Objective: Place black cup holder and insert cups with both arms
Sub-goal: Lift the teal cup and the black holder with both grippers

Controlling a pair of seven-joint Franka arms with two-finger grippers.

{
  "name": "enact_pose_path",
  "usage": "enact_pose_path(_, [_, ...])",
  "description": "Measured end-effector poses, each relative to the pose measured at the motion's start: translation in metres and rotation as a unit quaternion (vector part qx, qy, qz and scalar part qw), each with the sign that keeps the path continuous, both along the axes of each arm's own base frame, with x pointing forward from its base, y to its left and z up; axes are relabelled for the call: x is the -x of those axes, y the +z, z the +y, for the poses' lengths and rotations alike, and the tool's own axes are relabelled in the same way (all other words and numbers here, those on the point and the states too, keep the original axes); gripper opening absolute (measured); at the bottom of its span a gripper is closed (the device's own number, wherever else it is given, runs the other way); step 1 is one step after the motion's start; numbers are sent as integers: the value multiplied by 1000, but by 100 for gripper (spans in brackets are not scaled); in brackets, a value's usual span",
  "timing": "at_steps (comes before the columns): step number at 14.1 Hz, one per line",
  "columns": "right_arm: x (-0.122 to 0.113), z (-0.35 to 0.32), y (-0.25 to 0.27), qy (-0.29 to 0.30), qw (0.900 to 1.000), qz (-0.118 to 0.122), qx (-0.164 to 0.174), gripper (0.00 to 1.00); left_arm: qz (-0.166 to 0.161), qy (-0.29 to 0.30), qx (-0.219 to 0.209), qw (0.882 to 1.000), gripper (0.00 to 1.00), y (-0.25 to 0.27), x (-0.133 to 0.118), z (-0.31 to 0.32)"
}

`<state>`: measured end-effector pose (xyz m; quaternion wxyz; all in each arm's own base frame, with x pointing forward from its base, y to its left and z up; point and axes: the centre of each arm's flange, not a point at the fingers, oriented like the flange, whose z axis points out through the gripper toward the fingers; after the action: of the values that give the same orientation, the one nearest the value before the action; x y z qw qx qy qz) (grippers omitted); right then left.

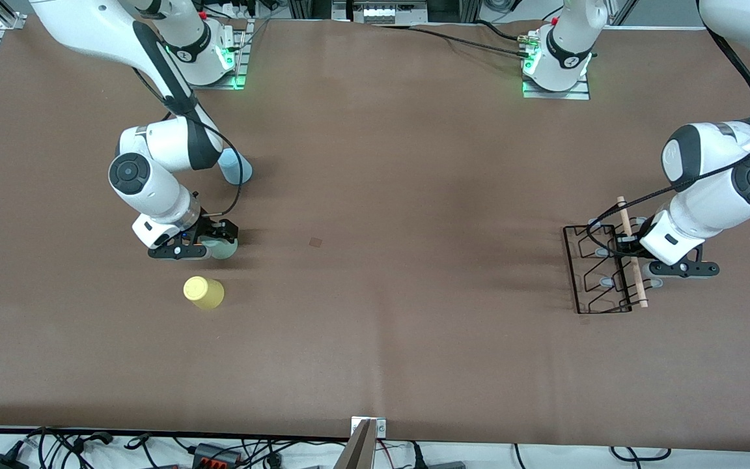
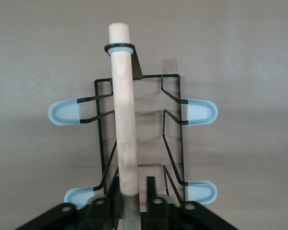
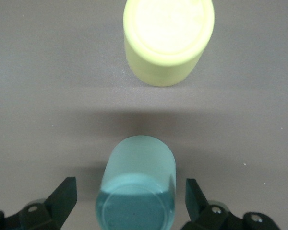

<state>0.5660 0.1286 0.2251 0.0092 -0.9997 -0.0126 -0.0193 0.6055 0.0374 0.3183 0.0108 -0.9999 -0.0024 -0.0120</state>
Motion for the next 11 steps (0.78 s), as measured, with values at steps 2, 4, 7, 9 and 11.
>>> enact_pose_path(2, [0,0,-3,0,1000,0,0,100,-1,0,0,1000,17,1,0,1])
enact_pose_path(4, [0,0,-3,0,1000,0,0,100,0,1,0,1000,16,1,-1,2])
enact_pose_path(7, [0,0,-4,0,1000,1,0,100,1,3,0,1000,16,2,-1,4])
enact_pose_path(9, [1,0,-4,0,1000,1,0,95,-5,4,-1,1000,16,7,-4,6])
enact_pose_path(11, [0,0,-3,0,1000,1,0,72,-10,4,-1,1000,16,16,-9,6])
